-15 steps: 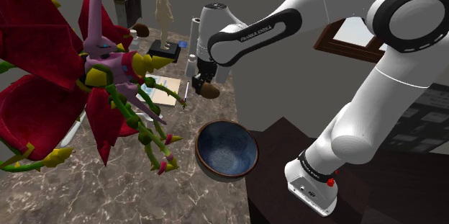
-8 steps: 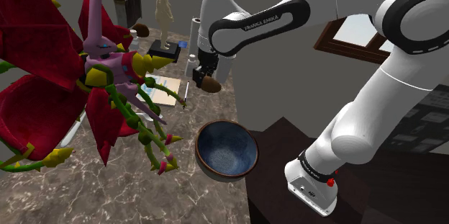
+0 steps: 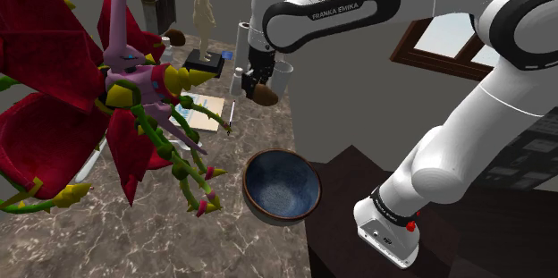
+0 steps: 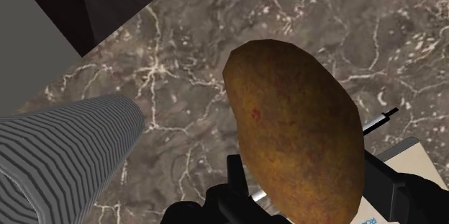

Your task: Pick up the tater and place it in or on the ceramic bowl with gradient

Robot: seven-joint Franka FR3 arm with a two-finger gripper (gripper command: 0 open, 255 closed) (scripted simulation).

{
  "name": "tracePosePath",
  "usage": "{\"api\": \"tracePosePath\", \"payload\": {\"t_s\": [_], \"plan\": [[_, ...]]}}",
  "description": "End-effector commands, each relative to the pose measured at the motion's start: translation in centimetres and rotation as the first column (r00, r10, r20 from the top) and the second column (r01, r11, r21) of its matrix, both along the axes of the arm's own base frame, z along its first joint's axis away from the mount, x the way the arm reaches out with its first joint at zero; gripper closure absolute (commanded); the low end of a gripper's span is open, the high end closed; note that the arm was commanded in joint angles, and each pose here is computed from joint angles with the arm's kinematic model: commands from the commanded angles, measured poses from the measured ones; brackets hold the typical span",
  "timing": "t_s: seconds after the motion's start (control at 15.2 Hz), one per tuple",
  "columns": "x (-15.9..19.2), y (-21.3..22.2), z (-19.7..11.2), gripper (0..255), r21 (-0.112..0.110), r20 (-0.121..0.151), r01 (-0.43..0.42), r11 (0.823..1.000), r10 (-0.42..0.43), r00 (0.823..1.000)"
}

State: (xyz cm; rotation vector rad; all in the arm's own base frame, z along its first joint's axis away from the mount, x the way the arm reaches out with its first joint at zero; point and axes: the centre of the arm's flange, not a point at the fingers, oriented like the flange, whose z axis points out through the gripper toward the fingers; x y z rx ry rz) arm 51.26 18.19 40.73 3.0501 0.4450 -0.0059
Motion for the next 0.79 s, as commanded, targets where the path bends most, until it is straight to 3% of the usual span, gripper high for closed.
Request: {"api": "tracePosePath", "payload": {"t_s": [0.0, 0.73], "plan": [[0.1, 0.0, 1.0, 255, 0.0, 0.0, 0.0, 1.0, 0.0, 1.0], [0.1, 0.0, 6.8, 255, 0.0, 0.0, 0.0, 1.0, 0.0, 1.0]]}}
